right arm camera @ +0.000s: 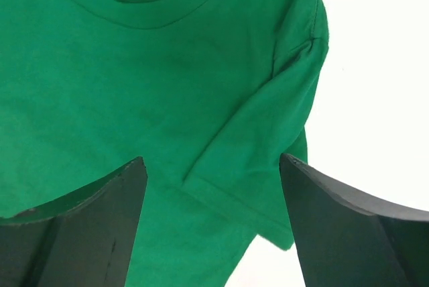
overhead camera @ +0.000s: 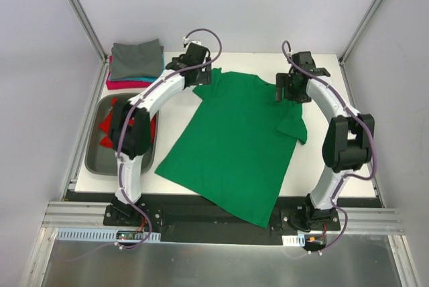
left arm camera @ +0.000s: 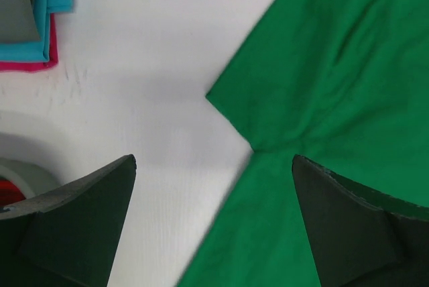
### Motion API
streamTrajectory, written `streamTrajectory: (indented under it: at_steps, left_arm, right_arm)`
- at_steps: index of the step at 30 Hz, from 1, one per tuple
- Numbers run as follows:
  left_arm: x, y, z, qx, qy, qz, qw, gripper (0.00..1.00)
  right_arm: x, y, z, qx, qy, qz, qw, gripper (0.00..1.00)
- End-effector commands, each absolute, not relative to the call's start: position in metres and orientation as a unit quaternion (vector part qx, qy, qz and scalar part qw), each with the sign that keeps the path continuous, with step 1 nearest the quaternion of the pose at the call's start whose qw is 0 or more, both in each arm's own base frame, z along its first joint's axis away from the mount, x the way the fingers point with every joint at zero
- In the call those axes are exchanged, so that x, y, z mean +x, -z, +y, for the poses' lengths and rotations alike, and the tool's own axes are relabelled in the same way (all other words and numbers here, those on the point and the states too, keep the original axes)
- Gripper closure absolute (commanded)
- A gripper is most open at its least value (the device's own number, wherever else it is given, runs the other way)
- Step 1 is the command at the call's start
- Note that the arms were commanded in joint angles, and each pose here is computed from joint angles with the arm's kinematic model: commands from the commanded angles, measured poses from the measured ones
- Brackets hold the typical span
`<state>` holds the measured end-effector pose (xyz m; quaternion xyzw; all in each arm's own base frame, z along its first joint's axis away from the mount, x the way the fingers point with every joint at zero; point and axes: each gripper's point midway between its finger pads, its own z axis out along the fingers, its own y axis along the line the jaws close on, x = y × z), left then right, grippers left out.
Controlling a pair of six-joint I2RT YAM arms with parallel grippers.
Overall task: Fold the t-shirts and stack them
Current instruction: Flatten out the tshirt
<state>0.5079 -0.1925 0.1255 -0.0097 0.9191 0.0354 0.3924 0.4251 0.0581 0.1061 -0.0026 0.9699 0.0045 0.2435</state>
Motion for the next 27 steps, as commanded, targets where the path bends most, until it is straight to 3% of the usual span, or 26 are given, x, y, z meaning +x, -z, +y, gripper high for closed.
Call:
streamTrajectory:
  at_steps: [1, 6, 13, 25, 27]
  left_arm:
    - [0.46, -0.192, -0.217, -0.033, 0.107, 0.909, 0.401, 0.01]
    - [0.378, -0.16, -0.231, -0.047, 0.206, 0.929, 0.304, 0.01]
    - [0.28, -0.101, -0.242, -0.034, 0.267, 0.932, 0.242, 0.01]
    - [0.245, -0.018, -0.203, -0.093, 0.2, 0.955, 0.199, 0.01]
    - [0.24, -0.009, -0.197, -0.099, 0.188, 0.958, 0.19, 0.01]
  right_arm:
    - [0.406, -0.162, 0.069, -0.019, -0.008, 0.95, 0.313, 0.18]
    - [0.359, -0.133, 0.073, -0.022, -0.022, 0.957, 0.289, 0.18]
    - [0.349, -0.089, 0.083, -0.037, -0.03, 0.971, 0.233, 0.25]
    - [0.366, -0.043, 0.079, -0.034, 0.004, 0.985, 0.169, 0.48]
    - [0.365, -0.038, 0.079, -0.03, 0.008, 0.986, 0.161, 0.48]
